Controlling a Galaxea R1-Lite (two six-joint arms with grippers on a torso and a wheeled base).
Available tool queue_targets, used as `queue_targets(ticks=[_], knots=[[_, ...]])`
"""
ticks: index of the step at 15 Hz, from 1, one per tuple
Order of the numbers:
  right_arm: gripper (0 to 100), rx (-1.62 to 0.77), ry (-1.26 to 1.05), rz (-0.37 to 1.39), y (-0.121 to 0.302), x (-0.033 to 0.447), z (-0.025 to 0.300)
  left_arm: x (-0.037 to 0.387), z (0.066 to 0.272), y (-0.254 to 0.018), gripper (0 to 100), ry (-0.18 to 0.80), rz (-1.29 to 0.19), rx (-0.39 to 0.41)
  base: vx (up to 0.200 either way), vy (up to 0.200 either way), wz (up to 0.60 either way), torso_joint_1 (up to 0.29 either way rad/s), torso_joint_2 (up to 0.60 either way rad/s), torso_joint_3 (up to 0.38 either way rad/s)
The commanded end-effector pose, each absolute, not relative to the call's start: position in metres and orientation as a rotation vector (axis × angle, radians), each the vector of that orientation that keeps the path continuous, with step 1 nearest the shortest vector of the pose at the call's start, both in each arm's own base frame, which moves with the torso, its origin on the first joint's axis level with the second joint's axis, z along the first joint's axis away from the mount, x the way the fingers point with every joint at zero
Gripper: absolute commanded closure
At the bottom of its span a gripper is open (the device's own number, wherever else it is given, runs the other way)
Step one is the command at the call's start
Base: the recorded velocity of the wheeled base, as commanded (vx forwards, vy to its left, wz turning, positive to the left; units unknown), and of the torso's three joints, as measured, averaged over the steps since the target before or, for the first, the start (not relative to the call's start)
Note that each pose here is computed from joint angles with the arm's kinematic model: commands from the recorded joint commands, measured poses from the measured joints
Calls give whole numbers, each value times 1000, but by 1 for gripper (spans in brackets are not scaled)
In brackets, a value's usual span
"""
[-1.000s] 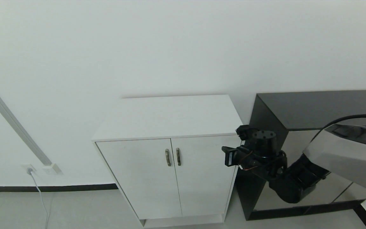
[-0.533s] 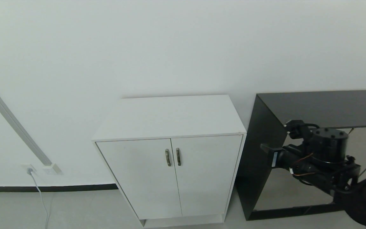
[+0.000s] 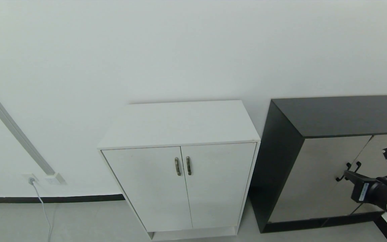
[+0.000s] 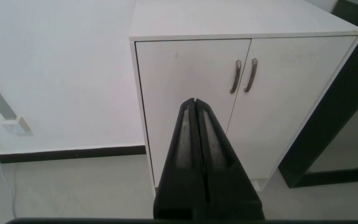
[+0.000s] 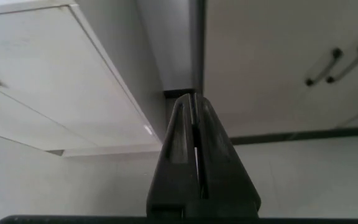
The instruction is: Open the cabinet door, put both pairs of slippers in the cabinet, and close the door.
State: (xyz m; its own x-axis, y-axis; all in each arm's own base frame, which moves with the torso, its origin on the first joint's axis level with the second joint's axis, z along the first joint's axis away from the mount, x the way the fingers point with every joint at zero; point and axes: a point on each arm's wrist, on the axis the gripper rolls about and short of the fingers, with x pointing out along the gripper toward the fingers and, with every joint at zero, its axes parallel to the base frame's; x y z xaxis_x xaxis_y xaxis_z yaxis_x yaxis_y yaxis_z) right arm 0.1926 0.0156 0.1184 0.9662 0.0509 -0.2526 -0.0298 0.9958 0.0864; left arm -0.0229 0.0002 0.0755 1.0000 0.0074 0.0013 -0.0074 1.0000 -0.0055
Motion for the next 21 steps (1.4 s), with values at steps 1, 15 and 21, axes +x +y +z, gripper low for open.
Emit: queue_targets(ticks=[1,15,21], knots=[[100,85,228,9,8,163,121,-23,75,0,100,2,8,-6,0,0,0,0,0,0],[100,75,317,66,3,68,112,-23,75,0,100,2,8,-8,0,0,0,0,0,0],[100,32,449,164,6,37,91,-23,75,0,100,0,8,-8,0,0,0,0,0,0]])
